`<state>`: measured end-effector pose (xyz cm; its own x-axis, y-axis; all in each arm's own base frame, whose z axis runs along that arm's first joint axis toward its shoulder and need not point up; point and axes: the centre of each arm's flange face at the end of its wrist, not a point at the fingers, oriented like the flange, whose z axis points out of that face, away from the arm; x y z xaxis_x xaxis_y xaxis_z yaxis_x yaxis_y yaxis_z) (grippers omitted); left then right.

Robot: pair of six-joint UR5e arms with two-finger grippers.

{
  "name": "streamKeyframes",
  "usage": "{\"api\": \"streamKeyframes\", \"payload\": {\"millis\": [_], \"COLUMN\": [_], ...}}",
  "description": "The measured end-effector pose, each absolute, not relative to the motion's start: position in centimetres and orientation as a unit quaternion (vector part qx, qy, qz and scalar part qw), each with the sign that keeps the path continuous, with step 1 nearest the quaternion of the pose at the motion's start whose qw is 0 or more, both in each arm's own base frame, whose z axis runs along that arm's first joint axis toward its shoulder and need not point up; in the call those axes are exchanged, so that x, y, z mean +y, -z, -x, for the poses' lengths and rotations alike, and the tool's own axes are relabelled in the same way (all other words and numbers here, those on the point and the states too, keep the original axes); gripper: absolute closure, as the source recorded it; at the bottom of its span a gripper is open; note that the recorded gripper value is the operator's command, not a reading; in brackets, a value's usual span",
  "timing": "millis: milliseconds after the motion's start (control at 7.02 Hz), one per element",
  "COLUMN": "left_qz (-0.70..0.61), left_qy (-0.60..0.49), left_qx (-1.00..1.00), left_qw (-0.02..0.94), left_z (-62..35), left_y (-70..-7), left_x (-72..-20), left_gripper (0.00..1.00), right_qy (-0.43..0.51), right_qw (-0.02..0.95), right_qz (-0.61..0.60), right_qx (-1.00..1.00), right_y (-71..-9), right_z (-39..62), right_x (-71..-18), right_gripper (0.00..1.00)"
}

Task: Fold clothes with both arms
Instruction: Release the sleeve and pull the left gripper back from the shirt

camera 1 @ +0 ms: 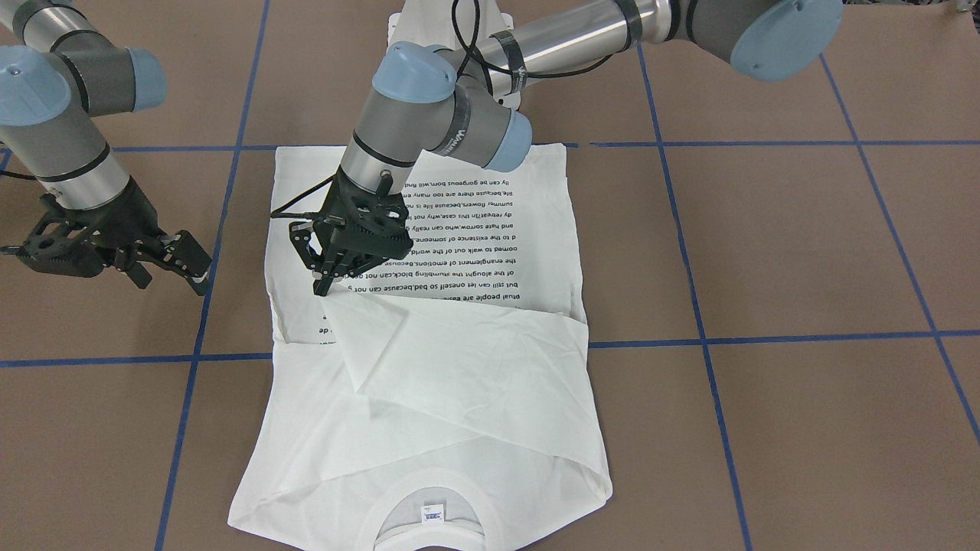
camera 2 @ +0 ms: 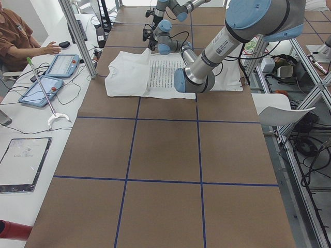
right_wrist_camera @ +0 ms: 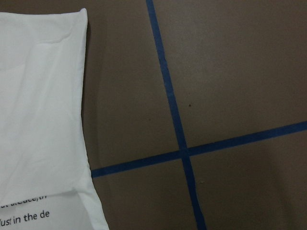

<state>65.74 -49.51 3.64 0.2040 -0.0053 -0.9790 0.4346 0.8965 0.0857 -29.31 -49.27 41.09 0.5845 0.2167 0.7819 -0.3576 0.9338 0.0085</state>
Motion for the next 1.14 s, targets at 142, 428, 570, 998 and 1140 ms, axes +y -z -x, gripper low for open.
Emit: {"api": "streamKeyframes", "payload": {"millis": [142,428,570,998,1140], "left_qz": [-0.176,-0.180,-0.183,-0.178,-0.176], "left_qy": [0.146,0.145,0.147,0.150,0.151], "left_qx": [0.614,0.617,0.620,0.621,0.607], "left_qw": [0.755,0.752,0.749,0.749,0.760], "left_z": [-66.6,-67.2,-67.2,-62.4,-58.3], "left_y": [-3.3,-2.4,-1.8,-2.1,-3.7], "left_x": [-49.1,-48.4,-48.2,-45.8,-43.8], "left_gripper": [0.14,0.10,0.09,0.17,0.18], "right_qy": [-0.162,-0.163,-0.163,-0.193,-0.213], "right_qw": [0.887,0.888,0.888,0.877,0.869], "right_qz": [-0.082,-0.082,-0.082,-0.079,-0.079], "right_qx": [-0.424,-0.422,-0.422,-0.433,-0.439], "right_y": [-41.3,-41.6,-41.6,-39.2,-37.5], "right_z": [29.2,29.1,29.1,33.2,36.6], "right_x": [-49.2,-49.0,-49.0,-47.8,-46.1], "right_gripper": [0.00,0.00,0.00,0.00,0.00]}}
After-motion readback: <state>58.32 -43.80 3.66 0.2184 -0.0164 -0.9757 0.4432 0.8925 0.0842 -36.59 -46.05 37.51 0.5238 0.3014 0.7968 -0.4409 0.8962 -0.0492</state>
